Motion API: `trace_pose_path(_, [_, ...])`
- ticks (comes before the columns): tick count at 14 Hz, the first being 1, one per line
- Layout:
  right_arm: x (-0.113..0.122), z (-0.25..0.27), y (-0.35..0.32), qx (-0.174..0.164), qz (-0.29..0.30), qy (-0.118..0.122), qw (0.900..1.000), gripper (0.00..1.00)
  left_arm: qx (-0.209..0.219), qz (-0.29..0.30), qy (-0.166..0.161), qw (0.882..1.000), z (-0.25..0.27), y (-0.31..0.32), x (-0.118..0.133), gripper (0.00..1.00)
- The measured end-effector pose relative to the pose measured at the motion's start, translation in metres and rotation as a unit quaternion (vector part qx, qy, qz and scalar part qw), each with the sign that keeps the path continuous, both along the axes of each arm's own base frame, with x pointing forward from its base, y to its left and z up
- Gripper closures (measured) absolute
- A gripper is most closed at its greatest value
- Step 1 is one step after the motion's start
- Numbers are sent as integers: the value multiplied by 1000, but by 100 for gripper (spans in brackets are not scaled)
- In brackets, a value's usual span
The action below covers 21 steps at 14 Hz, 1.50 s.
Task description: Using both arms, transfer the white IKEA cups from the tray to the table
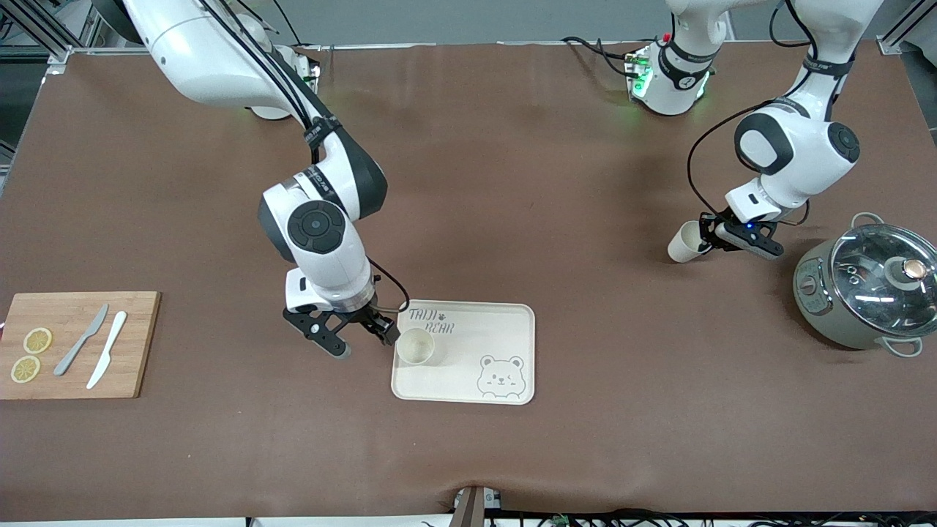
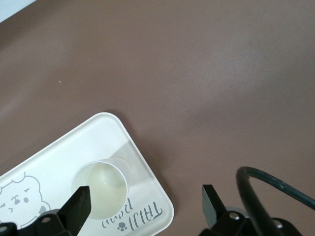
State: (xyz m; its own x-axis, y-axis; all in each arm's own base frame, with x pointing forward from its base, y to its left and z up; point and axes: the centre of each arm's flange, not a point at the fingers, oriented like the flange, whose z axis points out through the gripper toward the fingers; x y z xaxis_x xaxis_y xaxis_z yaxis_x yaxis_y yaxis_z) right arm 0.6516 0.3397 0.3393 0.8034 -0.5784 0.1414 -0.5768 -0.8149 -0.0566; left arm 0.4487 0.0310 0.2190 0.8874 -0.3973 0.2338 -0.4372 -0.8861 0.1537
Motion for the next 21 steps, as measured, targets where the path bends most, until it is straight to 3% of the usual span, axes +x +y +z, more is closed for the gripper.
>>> trace_pose_path(7, [-2, -50, 11, -9, -54, -3, 998, 0, -1, -6, -7, 1000, -1, -4, 5, 96])
trace_pose_path(13, [-7, -59, 27, 8, -103, -18, 995, 0, 5, -19, -16, 1000, 0, -6, 7, 96])
trace_pose_path(17, [-10, -75, 32, -10, -115, -28, 993, 0, 18, -27, -20, 999, -4, -4, 7, 96])
trace_pose_path(21, [-12, -97, 31, -19, -113, -20, 993, 0, 21, -27, -23, 999, -3, -3, 8, 96])
